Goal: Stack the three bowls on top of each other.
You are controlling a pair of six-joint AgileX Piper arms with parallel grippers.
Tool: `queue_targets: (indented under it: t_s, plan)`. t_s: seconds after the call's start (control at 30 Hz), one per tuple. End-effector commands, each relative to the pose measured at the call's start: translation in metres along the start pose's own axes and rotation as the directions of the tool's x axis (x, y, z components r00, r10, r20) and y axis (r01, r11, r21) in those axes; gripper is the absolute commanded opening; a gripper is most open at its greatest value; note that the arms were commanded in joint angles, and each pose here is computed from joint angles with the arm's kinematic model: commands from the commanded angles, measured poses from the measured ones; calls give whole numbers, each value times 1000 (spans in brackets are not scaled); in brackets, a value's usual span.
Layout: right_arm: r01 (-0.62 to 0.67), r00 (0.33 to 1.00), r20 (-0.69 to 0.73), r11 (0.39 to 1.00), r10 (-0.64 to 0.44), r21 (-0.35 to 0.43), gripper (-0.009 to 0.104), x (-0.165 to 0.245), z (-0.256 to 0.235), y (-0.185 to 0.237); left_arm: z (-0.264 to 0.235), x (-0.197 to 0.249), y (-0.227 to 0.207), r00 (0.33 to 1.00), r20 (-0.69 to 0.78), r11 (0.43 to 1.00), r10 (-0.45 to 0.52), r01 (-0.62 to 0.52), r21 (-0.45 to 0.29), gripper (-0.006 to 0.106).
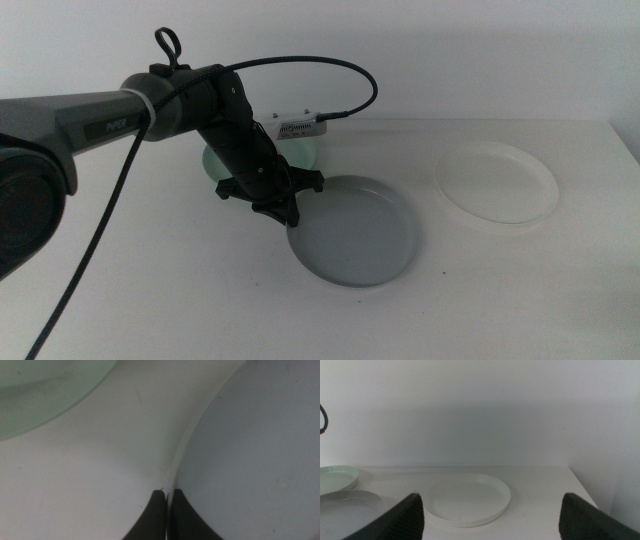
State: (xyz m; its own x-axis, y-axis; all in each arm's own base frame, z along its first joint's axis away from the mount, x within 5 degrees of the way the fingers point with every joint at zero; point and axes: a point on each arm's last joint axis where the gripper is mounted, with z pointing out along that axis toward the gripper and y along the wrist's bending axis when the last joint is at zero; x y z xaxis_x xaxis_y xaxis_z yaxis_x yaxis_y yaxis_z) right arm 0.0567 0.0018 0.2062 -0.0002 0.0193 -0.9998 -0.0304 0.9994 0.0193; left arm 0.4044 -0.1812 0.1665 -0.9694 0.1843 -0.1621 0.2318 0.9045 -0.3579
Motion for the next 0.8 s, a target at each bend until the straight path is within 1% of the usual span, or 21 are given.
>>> queue_targets:
  t_s: [0.0,0.13,0.2,0.23,0.3,0.4,0.5,0.57,0.63,0.77]
  plan:
    - [10,1000,7,1000,-11,7,86,0,0,0,0,-2,-4,1000,13,1000,2,-2,15,-2]
    - [10,1000,7,1000,-11,7,86,0,0,0,1,-2,-2,1000,6,1000,11,-11,6,-1]
    - [10,1000,7,1000,-11,7,86,0,0,0,1,-2,-2,1000,6,1000,13,-13,6,2]
    - [10,1000,7,1000,-11,7,86,0,0,0,1,-2,-2,1000,6,1000,13,-13,6,8]
    - [10,1000,7,1000,-11,7,86,0,0,0,1,-1,-2,1000,-1,1000,15,-15,6,17]
    - [10,1000,7,1000,-11,7,86,0,0,0,-1,1,-3,999,-16,1000,29,-28,8,38]
    - [10,1000,7,1000,-11,7,86,0,0,0,-11,2,-1,999,-24,1000,30,-30,4,64]
    - [10,1000,7,1000,-11,7,86,0,0,0,-25,2,3,1000,-16,1000,14,-13,8,81]
    - [10,1000,7,1000,-11,7,86,0,0,0,-42,3,8,1000,-9,1000,2,-2,11,94]
    - [10,1000,7,1000,-11,7,86,0,0,0,-90,10,10,1000,24,1000,7,-8,8,94]
